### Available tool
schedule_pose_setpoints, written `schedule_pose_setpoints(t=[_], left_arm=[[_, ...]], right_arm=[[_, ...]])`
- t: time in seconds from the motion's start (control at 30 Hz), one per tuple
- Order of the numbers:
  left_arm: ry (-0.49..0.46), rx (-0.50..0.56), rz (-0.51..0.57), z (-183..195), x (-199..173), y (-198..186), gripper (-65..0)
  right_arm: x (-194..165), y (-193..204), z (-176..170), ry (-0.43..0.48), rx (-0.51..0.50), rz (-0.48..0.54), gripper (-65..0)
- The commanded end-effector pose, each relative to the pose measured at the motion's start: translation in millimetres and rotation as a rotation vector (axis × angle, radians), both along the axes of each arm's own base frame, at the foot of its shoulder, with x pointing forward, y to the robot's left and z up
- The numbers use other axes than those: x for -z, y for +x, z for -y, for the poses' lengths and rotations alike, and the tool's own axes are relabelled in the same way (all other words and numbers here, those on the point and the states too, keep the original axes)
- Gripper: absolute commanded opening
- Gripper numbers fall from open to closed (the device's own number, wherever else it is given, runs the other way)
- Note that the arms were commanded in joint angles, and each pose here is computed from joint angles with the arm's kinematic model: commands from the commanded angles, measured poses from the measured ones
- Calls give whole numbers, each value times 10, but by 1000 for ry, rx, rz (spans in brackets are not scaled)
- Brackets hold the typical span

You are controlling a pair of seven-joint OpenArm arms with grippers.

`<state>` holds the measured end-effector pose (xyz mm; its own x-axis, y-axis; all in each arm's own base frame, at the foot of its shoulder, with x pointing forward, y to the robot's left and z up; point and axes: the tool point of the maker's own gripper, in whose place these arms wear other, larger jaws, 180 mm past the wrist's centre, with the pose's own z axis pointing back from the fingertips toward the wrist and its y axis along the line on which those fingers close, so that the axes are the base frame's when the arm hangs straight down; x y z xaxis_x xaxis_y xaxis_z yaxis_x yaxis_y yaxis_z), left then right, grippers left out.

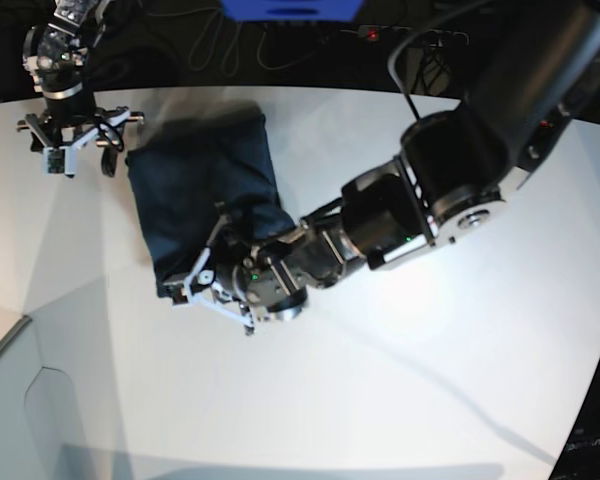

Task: Layout the t-shirt on the table in an organized manner, then fold the t-shirt properly
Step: 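Grasp the stack edge with the left gripper and drag it toward the right gripper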

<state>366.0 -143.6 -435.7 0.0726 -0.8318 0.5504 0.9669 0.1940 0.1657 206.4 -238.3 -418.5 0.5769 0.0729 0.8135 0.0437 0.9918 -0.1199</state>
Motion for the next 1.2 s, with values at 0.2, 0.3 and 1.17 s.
schedule_pose_setpoints(t=[0.2, 0.3, 1.17], left_arm=[[0, 40, 66, 108, -137, 85, -490], [-2, 41, 69, 116, -150, 89, -351], [-509, -636, 53, -1333, -916, 863, -224]], right_arm=[[-142, 30, 14, -12, 1, 49, -269], [-142, 30, 14, -12, 1, 49, -269], [-98, 347, 36, 17, -1, 77, -269]])
